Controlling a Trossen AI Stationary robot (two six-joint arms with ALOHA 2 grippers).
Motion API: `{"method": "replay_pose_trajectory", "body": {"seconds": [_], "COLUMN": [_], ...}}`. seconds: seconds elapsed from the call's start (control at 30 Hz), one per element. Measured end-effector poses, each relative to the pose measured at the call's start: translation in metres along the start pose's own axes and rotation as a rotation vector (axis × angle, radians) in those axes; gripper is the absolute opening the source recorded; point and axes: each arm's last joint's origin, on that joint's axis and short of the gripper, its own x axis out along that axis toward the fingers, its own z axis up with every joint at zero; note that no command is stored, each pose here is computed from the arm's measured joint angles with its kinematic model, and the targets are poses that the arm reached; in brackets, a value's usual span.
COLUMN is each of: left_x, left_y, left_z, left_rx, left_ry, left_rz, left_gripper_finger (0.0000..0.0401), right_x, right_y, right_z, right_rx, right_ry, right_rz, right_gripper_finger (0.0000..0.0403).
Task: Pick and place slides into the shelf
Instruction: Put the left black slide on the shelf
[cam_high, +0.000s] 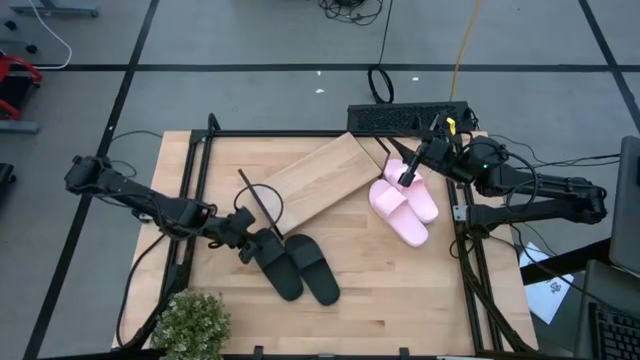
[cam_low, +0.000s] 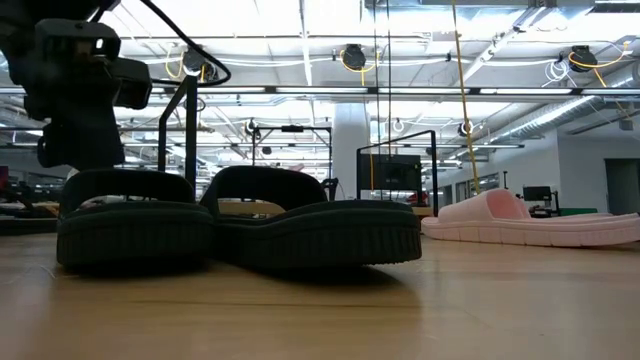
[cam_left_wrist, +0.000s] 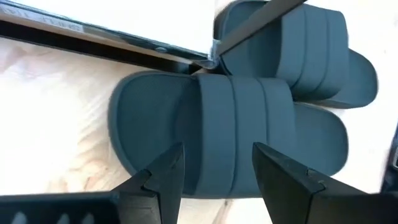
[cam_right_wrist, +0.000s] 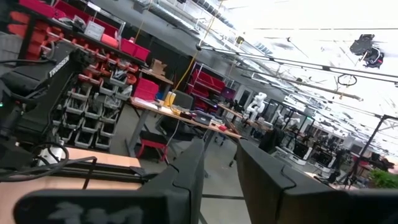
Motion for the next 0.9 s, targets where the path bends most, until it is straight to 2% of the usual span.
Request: {"method": "replay_pose_trajectory", "body": {"seconds": [0.13,0.33,0.63,0.9], "left_x": [0.005,0.016,0.017,0.017], "left_y": [0.006,0.018,0.023,0.022], "left_z": [0.0,-0.006,-0.008,-0.009], "left_rx": [-0.017,-0.089,-0.079,-0.083], "left_ry": [-0.007,-0.035,-0.02,-0.001], "left_rz": [-0.022,-0.125,-0.069,-0.083], "left_gripper_finger": [0.0184,0.0184,0.0184,0.0184], "right_x": [0.0,0.0,0.0,0.0], "right_y": [0.0,0.0,0.0,0.0], "right_z": [0.0,0.0,0.0,0.0], "right_rx": [0.0,0.0,0.0,-0.007], "right_ry": [0.0,0.0,-0.001,-0.001], "right_rz": [0.0,0.001,0.001,0.001], "right_gripper_finger": [0.0086,0.0086,0.0086,0.0086]}}
